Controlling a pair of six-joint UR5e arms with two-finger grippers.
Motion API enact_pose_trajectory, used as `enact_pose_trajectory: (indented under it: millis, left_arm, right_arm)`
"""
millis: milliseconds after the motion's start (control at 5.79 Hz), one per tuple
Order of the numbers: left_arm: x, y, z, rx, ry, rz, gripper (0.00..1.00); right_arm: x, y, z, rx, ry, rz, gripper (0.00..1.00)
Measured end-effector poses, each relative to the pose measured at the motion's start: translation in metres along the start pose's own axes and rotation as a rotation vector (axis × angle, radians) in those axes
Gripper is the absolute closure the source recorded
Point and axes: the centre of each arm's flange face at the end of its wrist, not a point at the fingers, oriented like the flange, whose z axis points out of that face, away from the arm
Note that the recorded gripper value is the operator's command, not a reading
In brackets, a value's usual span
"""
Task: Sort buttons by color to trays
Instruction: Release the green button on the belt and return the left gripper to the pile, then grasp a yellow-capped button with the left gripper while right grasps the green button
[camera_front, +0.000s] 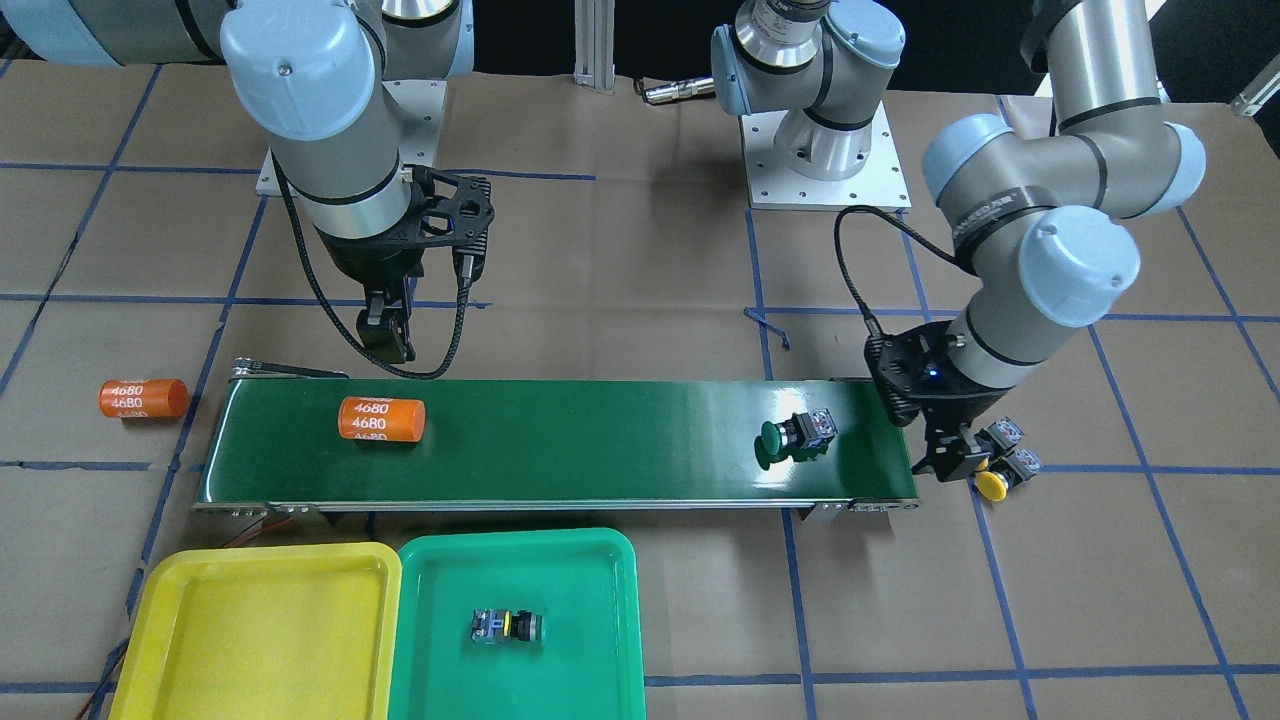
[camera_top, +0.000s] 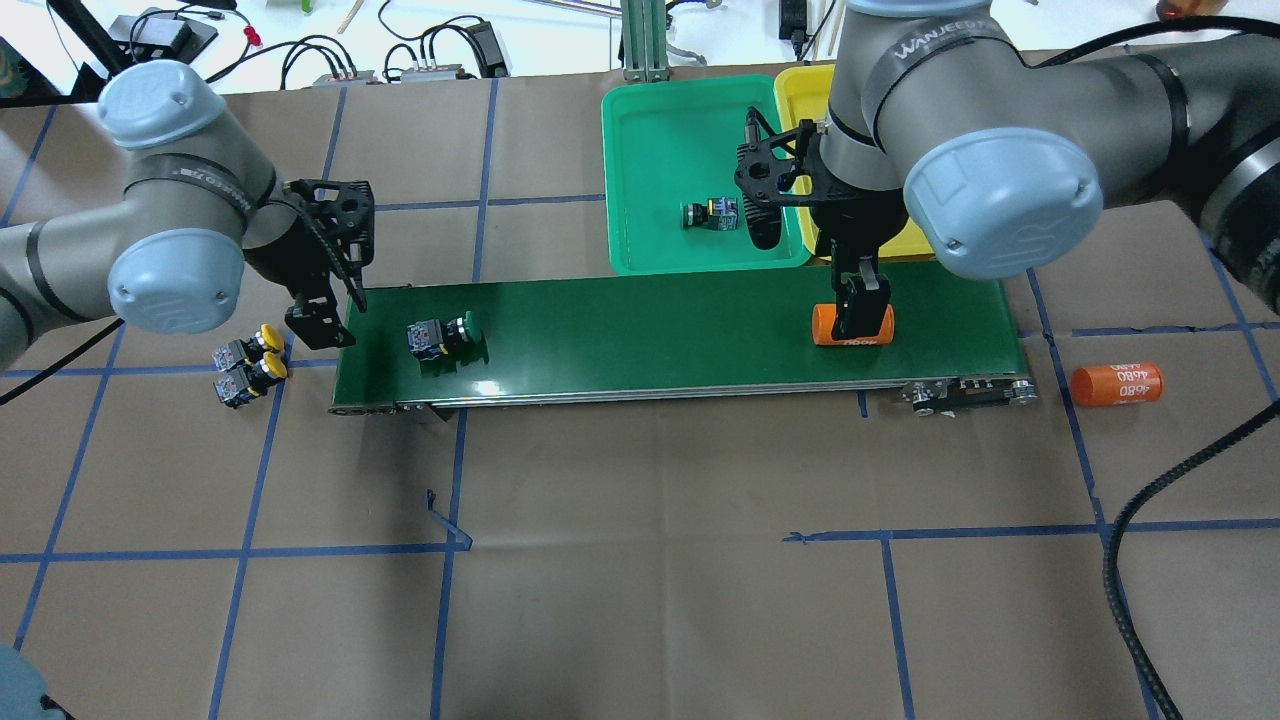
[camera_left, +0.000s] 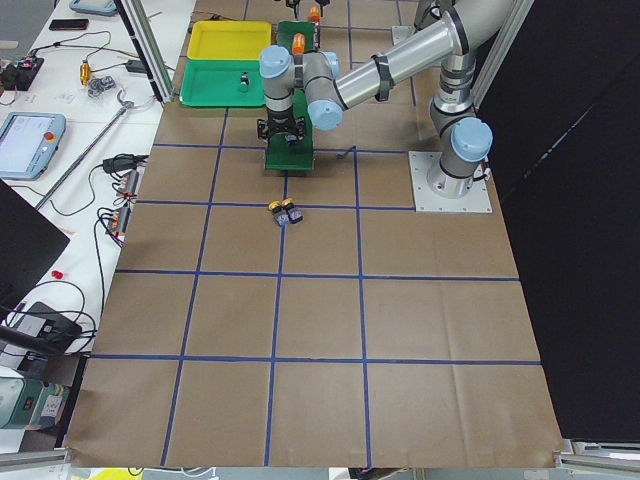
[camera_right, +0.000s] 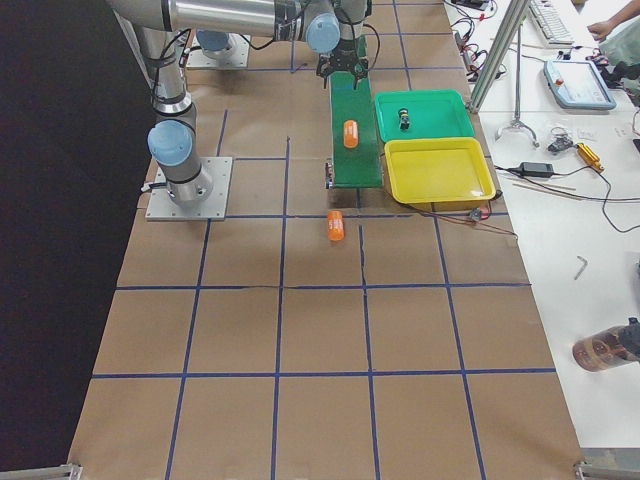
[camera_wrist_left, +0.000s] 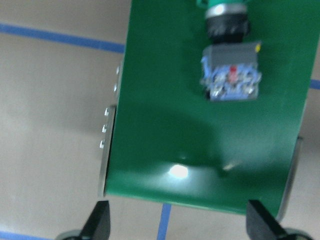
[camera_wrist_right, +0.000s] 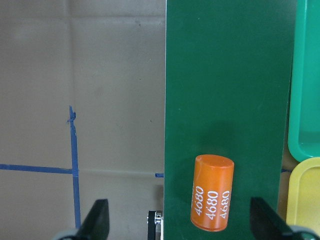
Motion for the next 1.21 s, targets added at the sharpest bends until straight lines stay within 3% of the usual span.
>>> enact_pose_trajectory:
  millis: [346,519,864,1210]
  left_arm:
    - [-0.018,0.082,0.015,0.012,-0.013,-0.247,0.05]
    - [-0.026,0.107,0.023,0.013,-0.021,-0.319,0.05]
    - [-0.05,0.131,0.053,0.004,-0.078,-0.367,0.05]
    - [-0.054,0.141,0.071,0.0,-0.076,-0.373,0.04]
  right_arm:
    - [0.006,-0.001,0.007,0.004,0.039,0.024,0.0]
    - [0.01,-0.002,0.017,0.007,0.06,0.037,0.0]
    - [0.011,-0.003,0.028,0.01,0.074,0.039,0.0]
    - [0.015,-0.004,0.034,0.011,0.072,0.037,0.0]
